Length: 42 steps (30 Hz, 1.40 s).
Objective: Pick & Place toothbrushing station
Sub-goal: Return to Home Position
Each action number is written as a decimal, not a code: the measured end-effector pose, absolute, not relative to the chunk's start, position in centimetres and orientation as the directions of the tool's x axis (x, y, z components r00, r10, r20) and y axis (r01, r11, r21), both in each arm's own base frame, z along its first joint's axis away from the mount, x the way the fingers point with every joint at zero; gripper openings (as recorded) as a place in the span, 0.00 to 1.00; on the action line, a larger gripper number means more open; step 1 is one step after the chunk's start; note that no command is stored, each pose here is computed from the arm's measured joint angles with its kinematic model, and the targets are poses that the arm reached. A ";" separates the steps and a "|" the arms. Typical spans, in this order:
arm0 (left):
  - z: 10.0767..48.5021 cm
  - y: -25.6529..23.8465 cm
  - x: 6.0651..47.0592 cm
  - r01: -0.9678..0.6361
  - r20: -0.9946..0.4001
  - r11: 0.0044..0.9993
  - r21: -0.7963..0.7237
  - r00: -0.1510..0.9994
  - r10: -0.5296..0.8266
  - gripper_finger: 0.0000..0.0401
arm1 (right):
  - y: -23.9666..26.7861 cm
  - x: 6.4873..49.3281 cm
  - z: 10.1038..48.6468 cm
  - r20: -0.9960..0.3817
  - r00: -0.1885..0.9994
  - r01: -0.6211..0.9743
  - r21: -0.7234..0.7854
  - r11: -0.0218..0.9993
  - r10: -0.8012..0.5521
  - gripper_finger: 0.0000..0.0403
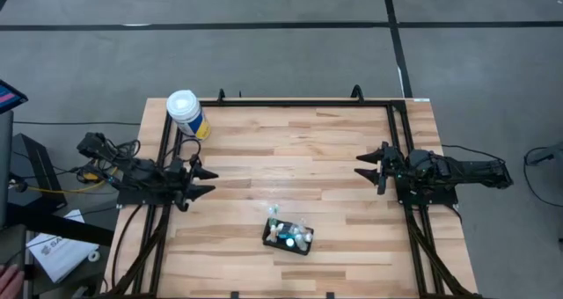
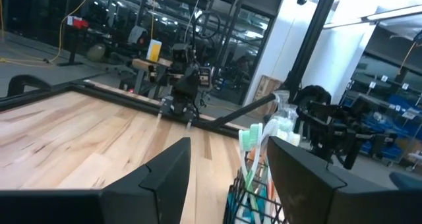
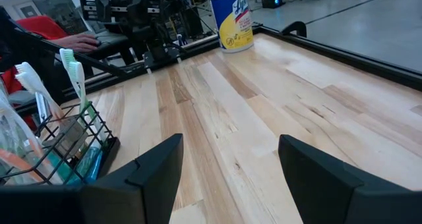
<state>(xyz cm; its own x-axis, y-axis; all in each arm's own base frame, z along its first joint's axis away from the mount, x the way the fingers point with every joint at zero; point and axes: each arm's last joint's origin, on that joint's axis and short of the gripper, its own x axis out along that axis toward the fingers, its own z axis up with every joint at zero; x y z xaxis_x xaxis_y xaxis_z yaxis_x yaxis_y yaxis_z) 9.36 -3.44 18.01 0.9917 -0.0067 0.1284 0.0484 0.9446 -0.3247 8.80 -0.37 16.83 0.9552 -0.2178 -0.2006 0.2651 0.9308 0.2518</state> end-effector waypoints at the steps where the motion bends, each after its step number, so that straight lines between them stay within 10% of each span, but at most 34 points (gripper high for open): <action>1: 18.0 -3.5 9.4 0.046 0.121 0.946 -0.322 0.993 -0.007 0.49 | -0.4 8.8 16.8 -0.201 0.955 0.265 0.252 0.931 -0.218 0.59; 42: 16.6 -4.0 10.5 0.006 -0.017 0.967 -0.255 1.000 -0.011 0.49 | -0.4 8.8 16.8 -0.201 0.955 0.265 0.252 0.931 -0.218 0.59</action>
<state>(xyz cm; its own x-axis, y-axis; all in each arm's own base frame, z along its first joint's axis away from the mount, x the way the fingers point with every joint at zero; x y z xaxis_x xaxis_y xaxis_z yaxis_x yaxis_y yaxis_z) 10.49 -4.03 16.63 0.9998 -0.0110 -0.0175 0.0062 0.9668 -0.2554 8.81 -0.37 16.82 0.9551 -0.2178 -0.2010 0.2652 0.9308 0.2516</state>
